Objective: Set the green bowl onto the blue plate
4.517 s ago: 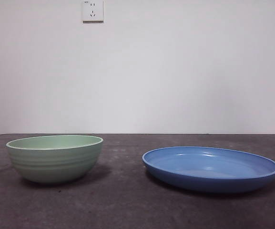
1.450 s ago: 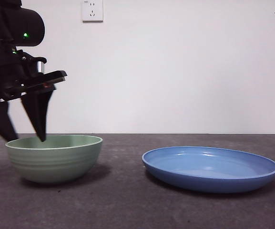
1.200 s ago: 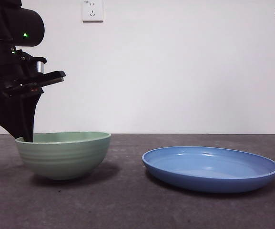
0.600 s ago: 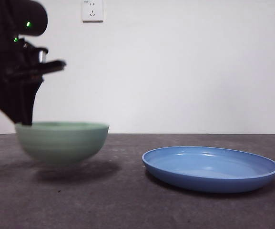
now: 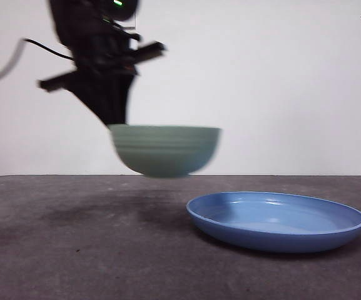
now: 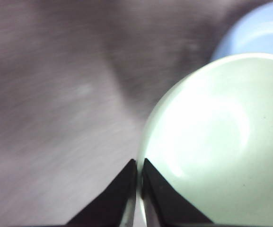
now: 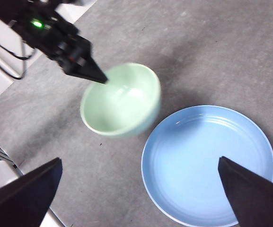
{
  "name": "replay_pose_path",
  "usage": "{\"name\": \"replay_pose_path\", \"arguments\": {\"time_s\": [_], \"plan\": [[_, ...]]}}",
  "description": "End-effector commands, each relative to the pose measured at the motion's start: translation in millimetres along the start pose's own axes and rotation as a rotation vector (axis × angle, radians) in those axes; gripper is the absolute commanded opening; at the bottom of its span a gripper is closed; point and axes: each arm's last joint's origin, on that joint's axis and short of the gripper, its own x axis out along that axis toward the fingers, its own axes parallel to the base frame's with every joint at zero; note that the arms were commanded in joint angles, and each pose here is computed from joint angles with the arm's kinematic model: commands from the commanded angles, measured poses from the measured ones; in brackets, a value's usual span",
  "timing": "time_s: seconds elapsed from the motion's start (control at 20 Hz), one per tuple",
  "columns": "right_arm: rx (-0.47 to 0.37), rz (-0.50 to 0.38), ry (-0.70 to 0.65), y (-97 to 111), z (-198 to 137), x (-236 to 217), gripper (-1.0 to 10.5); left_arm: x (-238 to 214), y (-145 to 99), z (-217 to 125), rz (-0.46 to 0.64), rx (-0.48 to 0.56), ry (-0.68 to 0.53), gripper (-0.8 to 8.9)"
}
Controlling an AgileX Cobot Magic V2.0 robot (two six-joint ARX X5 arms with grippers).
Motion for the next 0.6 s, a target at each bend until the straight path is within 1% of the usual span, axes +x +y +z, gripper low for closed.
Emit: {"name": "replay_pose_path", "arguments": {"time_s": [0.05, 0.3, 0.45, 0.6], "plan": [[-0.014, 0.010, -0.012, 2, 4, -2, 5.5, 14, -25, 16, -0.019, 0.048, 0.002, 0.15], [-0.015, 0.009, -0.013, 2, 4, -2, 5.5, 37, -70, 38, -0.048, 0.135, 0.006, 0.15], [-0.015, 0.009, -0.013, 2, 4, -2, 5.5, 49, -89, 48, -0.057, 0.167, 0.009, 0.15], [-0.015, 0.009, -0.012, 2, 4, -2, 5.5, 63, -100, 52, -0.054, 0.185, 0.017, 0.15]]}}
